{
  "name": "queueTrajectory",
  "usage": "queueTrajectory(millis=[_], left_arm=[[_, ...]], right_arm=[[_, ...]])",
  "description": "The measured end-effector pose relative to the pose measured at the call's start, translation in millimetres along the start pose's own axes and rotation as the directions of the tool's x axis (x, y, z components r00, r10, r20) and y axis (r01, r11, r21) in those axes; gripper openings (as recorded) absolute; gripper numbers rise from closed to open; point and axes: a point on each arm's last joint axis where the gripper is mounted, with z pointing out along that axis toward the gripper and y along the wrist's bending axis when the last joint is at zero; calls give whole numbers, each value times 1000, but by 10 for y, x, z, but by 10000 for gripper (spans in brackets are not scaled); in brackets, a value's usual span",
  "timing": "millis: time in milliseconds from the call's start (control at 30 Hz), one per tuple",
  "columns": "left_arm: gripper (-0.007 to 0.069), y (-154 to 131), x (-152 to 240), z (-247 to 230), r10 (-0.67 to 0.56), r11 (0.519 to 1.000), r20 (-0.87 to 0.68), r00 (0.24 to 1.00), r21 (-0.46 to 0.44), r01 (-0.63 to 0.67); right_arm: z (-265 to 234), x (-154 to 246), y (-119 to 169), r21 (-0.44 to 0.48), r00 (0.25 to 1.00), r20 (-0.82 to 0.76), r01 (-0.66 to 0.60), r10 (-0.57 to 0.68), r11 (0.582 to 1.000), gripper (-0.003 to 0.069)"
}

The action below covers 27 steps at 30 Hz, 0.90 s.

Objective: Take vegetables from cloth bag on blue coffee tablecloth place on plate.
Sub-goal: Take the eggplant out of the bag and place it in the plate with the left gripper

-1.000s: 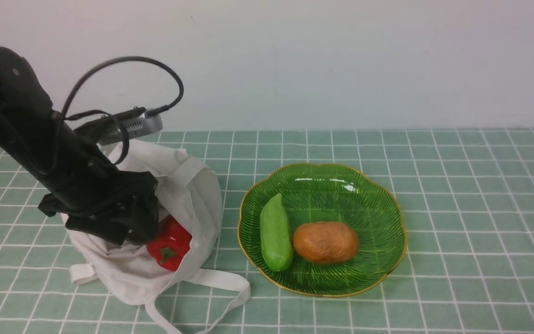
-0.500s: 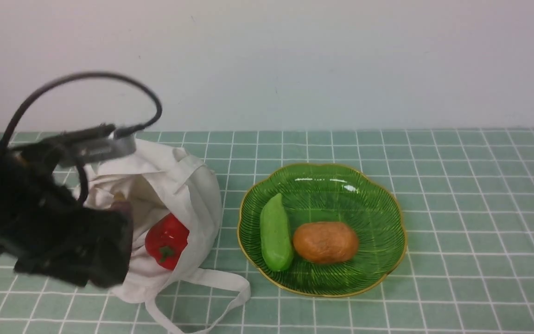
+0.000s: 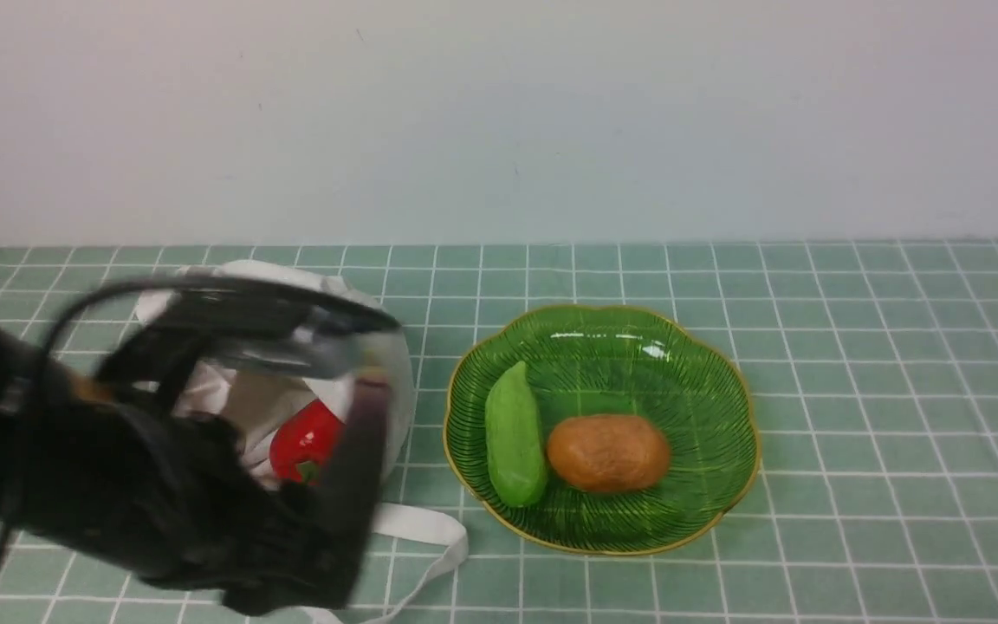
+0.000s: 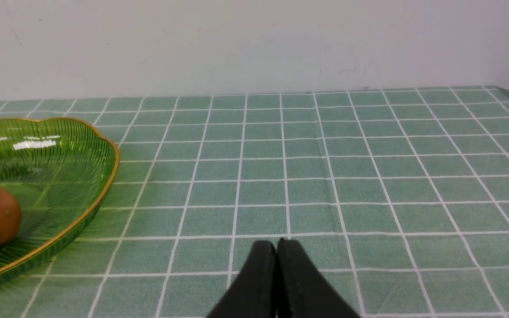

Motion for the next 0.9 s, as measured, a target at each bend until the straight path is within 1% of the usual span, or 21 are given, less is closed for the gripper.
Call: queueTrajectory(millis=[33, 67, 100, 200, 233, 267, 300, 400, 433, 467, 533, 600, 667, 767, 900], left_arm=[[345, -13, -5, 21, 6, 1000, -4, 1000, 2, -6], [345, -157, -105, 143, 61, 998, -20, 998, 26, -60], [345, -226, -185, 209, 83, 996, -28, 996, 37, -81], [345, -334, -436, 384, 112, 993, -50, 992, 53, -109], [345, -372, -574, 427, 121, 991, -44, 992, 57, -118], [345, -368, -601, 469, 119, 992, -54, 991, 57, -116], [345, -393, -819, 550, 128, 990, -44, 991, 58, -125], [345, -374, -1129, 782, 147, 988, -55, 988, 45, -145], [345, -372, -1149, 795, 149, 988, -55, 987, 43, -147], [345, -358, -1296, 880, 170, 985, -48, 984, 23, -169], [345, -304, -1448, 1049, 185, 983, -60, 981, -11, -186], [345, -274, -1526, 1121, 188, 981, -64, 980, -32, -190], [345, -200, -1635, 1278, 178, 979, -77, 981, -87, -184], [345, -124, -1716, 1431, 156, 977, -92, 983, -135, -168], [345, -52, -1763, 1571, 147, 971, -109, 983, -172, -165]], right_arm=[[0, 0, 0, 0, 1000, 0, 0, 0, 1000, -10], [0, 0, 0, 0, 1000, 0, 0, 0, 1000, -10], [0, 0, 0, 0, 1000, 0, 0, 0, 1000, -10], [0, 0, 0, 0, 1000, 0, 0, 0, 1000, -10], [0, 0, 0, 0, 1000, 0, 0, 0, 1000, -10], [0, 0, 0, 0, 1000, 0, 0, 0, 1000, -10], [0, 0, 0, 0, 1000, 0, 0, 0, 1000, -10], [0, 0, 0, 0, 1000, 0, 0, 0, 1000, -10], [0, 0, 0, 0, 1000, 0, 0, 0, 1000, -10], [0, 0, 0, 0, 1000, 0, 0, 0, 1000, -10], [0, 0, 0, 0, 1000, 0, 0, 0, 1000, -10], [0, 0, 0, 0, 1000, 0, 0, 0, 1000, -10], [0, 0, 0, 0, 1000, 0, 0, 0, 1000, -10], [0, 0, 0, 0, 1000, 0, 0, 0, 1000, -10], [0, 0, 0, 0, 1000, 0, 0, 0, 1000, -10]])
